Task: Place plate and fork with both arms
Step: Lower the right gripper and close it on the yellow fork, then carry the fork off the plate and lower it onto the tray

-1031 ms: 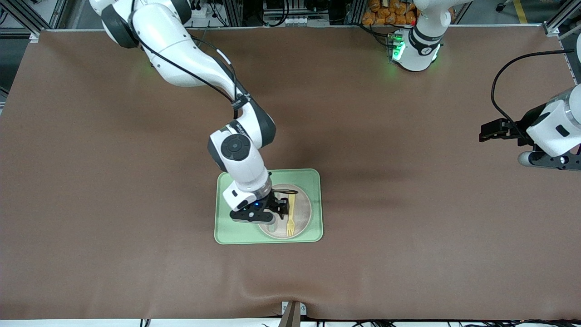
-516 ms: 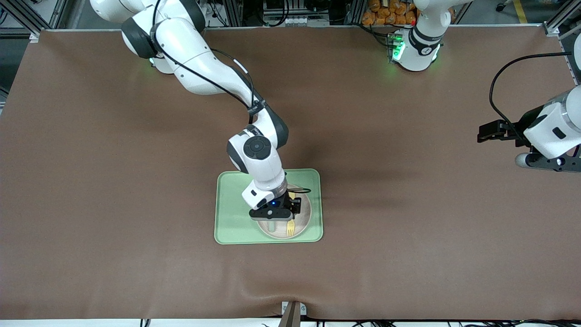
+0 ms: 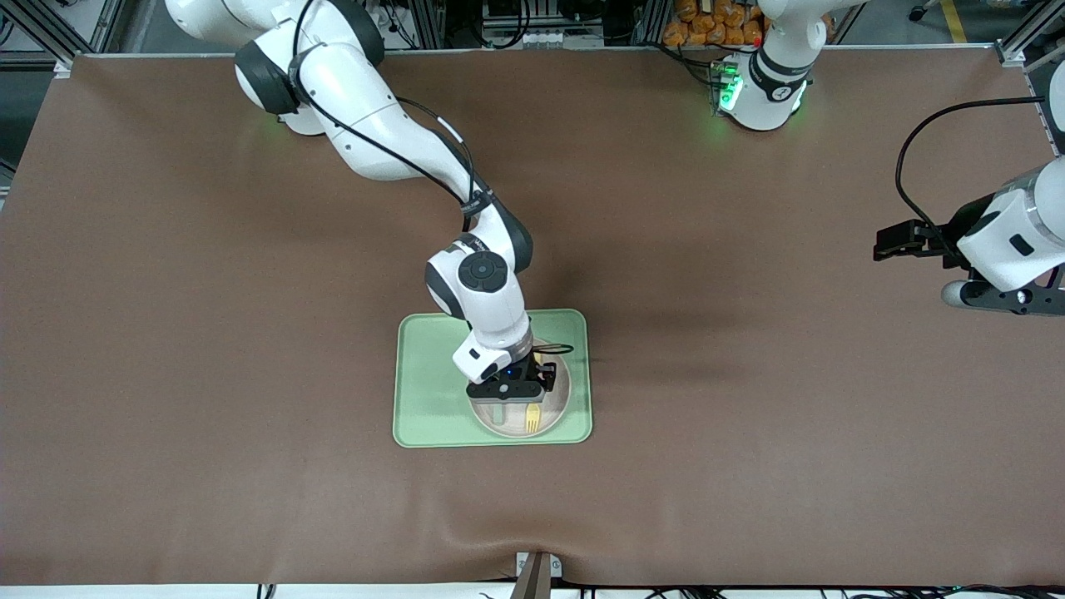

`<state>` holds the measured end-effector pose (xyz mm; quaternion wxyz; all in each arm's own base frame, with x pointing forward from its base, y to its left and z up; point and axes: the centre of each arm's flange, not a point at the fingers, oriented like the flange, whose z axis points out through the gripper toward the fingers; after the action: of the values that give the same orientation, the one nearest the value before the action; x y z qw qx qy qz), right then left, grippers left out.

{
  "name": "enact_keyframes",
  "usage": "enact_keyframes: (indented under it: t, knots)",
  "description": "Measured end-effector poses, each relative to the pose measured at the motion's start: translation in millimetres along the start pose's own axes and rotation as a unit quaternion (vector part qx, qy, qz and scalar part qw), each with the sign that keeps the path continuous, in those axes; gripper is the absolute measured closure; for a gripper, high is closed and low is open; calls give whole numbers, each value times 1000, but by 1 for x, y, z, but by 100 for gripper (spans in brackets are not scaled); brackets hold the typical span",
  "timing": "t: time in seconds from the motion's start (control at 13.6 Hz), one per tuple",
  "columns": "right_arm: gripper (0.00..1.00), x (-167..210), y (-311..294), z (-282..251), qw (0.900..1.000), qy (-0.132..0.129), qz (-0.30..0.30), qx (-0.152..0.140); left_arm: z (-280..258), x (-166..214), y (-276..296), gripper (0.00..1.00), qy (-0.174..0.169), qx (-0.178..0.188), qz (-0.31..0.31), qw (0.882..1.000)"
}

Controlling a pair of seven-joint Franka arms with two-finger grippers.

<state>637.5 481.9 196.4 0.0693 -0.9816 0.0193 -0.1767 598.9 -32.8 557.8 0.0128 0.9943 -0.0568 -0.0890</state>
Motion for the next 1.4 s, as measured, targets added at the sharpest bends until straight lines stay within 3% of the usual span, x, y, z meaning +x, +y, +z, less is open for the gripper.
enact_keyframes:
  t: [0.37,0.66,0.88,1.4]
  knots:
    - [44,-6,-8,1,1000,1,-6,3,0,0,0,0,0,0,0,1000]
    - [52,-14,-10,7,1000,3,-16,-2,0,0,0,0,0,0,0,1000]
    - [85,-12,-9,8,1000,6,-18,-5,-2,-1,-1,0,2,0,-1,1000]
    - [85,13,-12,-31,999,-14,-9,-34,-60,-39,8,0,50,20,-6,999]
